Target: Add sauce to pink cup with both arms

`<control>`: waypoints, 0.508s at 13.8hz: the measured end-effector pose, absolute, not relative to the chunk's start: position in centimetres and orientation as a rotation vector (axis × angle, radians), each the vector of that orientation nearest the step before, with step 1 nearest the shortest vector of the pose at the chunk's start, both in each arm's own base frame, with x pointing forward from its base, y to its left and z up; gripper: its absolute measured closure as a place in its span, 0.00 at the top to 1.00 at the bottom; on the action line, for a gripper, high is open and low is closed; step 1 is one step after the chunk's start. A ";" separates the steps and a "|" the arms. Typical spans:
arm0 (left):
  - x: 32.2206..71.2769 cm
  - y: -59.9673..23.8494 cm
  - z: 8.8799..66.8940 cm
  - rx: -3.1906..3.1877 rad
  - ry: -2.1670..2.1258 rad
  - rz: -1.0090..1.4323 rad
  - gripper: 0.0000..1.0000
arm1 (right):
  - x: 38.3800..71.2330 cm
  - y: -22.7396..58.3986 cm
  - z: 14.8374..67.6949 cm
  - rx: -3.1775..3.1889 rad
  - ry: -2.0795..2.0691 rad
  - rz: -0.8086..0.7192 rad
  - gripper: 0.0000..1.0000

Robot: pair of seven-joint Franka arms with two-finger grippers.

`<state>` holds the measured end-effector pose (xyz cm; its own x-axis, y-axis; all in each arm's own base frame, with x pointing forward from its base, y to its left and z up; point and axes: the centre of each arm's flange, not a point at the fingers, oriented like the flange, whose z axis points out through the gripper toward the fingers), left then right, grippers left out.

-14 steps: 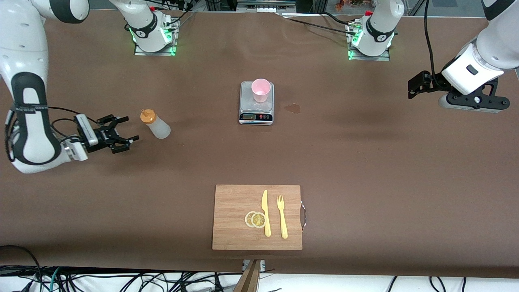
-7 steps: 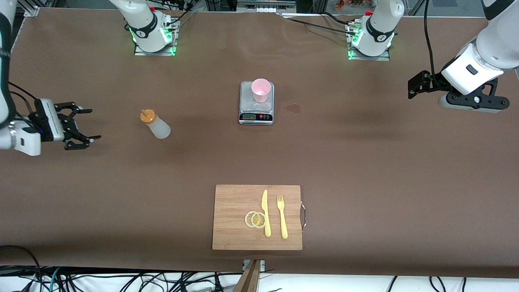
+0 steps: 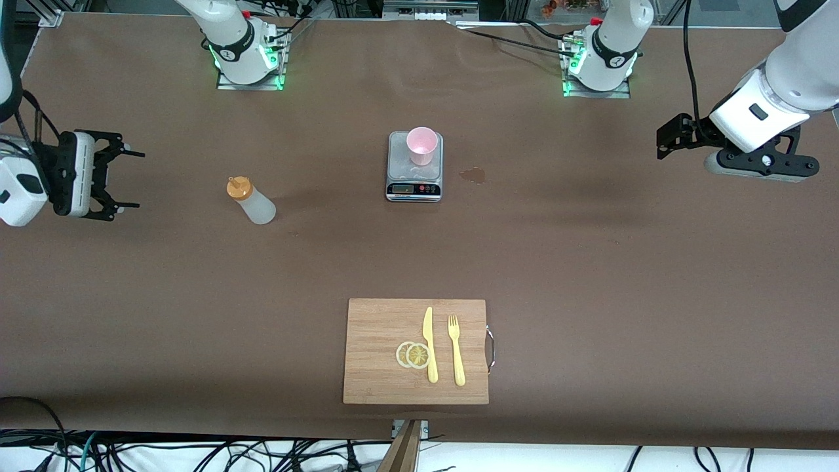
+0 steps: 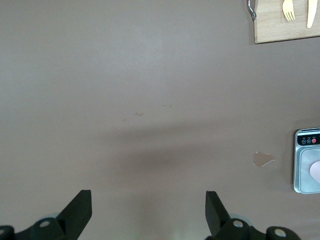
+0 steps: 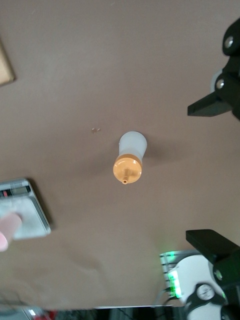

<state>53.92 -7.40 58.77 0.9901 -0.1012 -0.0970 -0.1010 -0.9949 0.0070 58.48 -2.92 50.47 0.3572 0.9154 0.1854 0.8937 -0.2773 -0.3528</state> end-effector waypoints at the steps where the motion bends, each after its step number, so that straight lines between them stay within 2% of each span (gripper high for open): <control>1: 53.9 -7.4 58.8 3.132 -0.159 -0.153 1.00 | 58.0 -2.1 51.9 -2.338 -1.502 0.104 1.00; 7: 53.9 -7.3 58.8 3.132 -0.158 -0.152 1.00 | 53.7 2.9 59.2 -2.817 -0.979 0.146 1.00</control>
